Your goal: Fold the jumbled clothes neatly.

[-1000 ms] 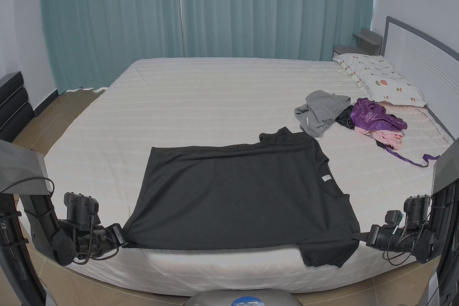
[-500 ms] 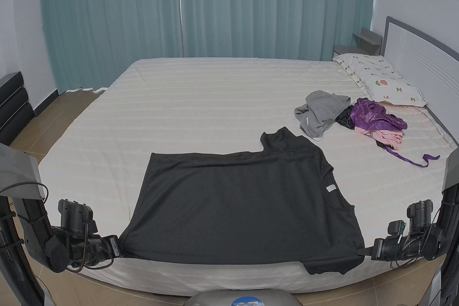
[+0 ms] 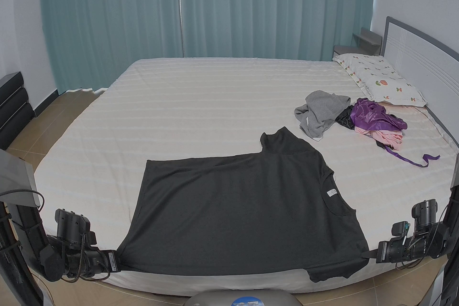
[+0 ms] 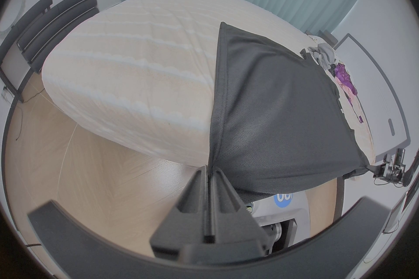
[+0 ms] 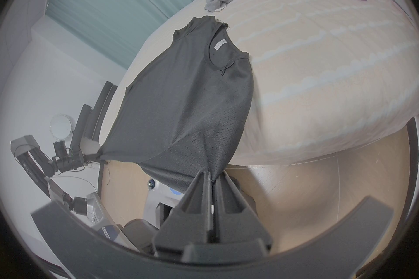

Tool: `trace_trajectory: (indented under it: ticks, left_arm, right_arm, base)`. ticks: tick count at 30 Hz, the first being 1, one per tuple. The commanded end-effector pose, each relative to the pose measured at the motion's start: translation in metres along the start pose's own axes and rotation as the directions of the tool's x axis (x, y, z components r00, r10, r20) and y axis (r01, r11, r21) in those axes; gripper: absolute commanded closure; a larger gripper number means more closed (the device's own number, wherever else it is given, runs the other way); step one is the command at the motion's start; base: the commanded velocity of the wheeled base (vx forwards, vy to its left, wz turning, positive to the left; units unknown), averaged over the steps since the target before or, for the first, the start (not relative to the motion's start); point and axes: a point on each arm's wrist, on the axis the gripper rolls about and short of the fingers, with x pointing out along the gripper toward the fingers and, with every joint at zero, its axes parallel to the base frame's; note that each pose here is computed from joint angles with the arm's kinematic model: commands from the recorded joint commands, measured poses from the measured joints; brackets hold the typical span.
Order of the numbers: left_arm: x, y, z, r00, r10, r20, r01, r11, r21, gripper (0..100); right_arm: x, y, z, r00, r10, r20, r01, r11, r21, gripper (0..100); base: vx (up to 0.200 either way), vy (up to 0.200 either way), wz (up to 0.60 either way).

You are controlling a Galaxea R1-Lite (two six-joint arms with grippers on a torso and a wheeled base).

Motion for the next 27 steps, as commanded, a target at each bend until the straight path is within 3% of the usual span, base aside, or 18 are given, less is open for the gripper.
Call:
trace_trajectory:
  ticks: [1, 13, 15, 17, 21, 27]
  left_arm:
    - [-0.004, 0.0, -0.004, 1.0, 0.0, -0.008, 0.0, 1.0, 0.016, 100]
    - [-0.008, 0.001, -0.011, 0.998, 0.016, -0.065, -0.012, 0.997, 0.074, 100]
    - [-0.007, 0.0, -0.008, 0.999, 0.012, -0.052, -0.008, 0.997, 0.071, 100]
    - [-0.006, -0.004, 0.004, 1.0, -0.009, 0.012, 0.008, 0.998, 0.057, 100]
    - [-0.005, -0.011, 0.024, 0.994, -0.034, 0.104, 0.036, 0.999, -0.026, 100]
    - [0.0, -0.015, 0.04, 0.987, -0.043, 0.157, 0.051, 0.998, -0.049, 100]
  right_arm:
    - [-0.005, -0.001, -0.006, 1.0, -0.007, -0.02, 0.007, 1.0, -0.008, 100]
    - [-0.016, 0.008, -0.005, 1.0, -0.009, -0.004, 0.009, 0.999, -0.047, 100]
    - [-0.015, 0.007, -0.005, 1.0, -0.013, -0.002, 0.012, 0.999, -0.049, 100]
    - [-0.014, 0.008, 0.0, 1.0, -0.009, 0.018, 0.01, 0.998, -0.056, 100]
    - [-0.01, 0.008, 0.013, 0.998, -0.003, 0.058, 0.007, 0.997, -0.072, 100]
    - [-0.005, 0.009, 0.033, 0.993, -0.007, 0.119, 0.012, 0.999, -0.044, 100]
  base:
    - [0.0, 0.0, 0.0]
    - [0.0, 0.0, 0.0]
    - [0.0, 0.0, 0.0]
    - [0.0, 0.0, 0.0]
    - [0.0, 0.0, 0.0]
    - [0.0, 0.0, 0.0]
